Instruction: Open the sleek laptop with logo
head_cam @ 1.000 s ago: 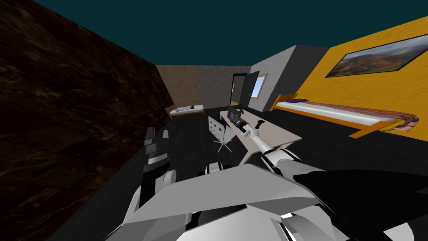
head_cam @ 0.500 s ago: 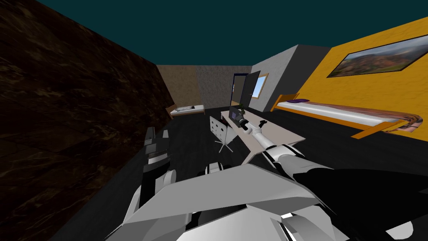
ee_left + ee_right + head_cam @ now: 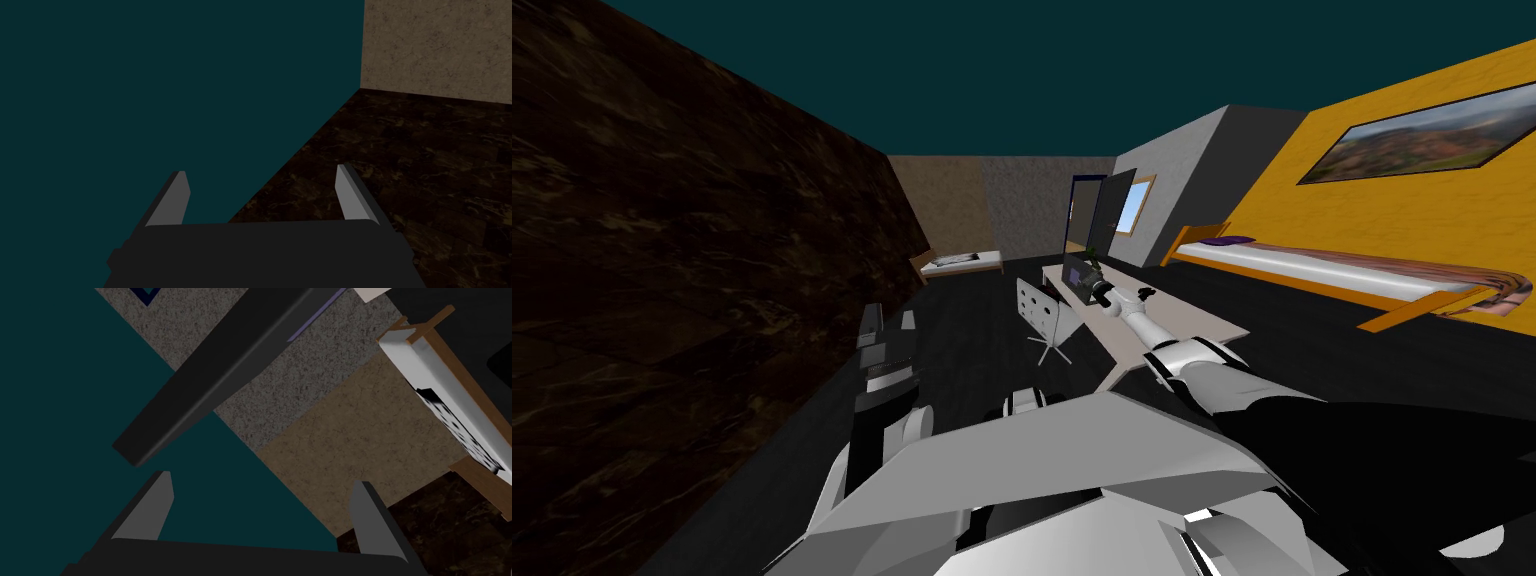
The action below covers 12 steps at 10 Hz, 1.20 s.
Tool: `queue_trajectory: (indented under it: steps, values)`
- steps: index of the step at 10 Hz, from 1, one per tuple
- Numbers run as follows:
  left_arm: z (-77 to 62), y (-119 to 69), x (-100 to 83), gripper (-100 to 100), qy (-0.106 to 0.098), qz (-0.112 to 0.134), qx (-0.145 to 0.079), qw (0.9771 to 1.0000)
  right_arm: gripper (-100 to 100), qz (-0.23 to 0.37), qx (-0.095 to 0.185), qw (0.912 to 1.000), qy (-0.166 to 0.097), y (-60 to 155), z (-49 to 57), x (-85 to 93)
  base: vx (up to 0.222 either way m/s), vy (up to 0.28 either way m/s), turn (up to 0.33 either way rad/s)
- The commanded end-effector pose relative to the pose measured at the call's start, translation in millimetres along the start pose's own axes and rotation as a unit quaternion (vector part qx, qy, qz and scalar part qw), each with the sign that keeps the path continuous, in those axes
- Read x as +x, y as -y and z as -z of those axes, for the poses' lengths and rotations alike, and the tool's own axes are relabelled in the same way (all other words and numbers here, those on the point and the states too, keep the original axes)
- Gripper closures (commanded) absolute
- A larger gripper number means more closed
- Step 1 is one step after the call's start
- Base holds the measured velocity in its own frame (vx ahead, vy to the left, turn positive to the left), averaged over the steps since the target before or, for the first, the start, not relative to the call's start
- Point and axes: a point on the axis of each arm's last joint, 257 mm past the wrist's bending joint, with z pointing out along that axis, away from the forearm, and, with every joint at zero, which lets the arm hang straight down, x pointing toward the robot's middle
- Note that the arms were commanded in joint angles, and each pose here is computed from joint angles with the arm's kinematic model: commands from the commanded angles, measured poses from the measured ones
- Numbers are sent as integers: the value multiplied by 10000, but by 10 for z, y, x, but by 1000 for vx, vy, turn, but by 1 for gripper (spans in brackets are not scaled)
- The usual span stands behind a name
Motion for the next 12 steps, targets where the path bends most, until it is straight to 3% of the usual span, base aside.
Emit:
queue_trajectory:
  steps: [1,2,4,6,7,11,12]
  values:
    - [0,0,0,0,0,0,0,10000,-100,354,209,9990,-178,291,-24,95,25,41,-8]
    - [0,0,0,0,0,0,0,10000,-100,353,202,9988,-254,287,-16,174,10,14,2]
    - [0,0,0,0,0,0,0,10000,-100,630,347,9964,-458,522,-9,327,10,16,4]
    - [0,0,0,0,0,0,0,10000,-100,560,304,9972,-399,463,-36,273,4,6,-1]
    - [0,0,0,0,0,0,0,10000,100,558,303,9972,-397,461,-36,271,0,0,0]
    - [-1,0,0,0,-1,-1,0,10000,100,-194,317,9969,-700,658,-61,539,-66,-96,170]
    - [-1,0,0,0,-1,-1,0,10000,100,-228,320,9968,-699,658,-61,539,-73,-75,74]
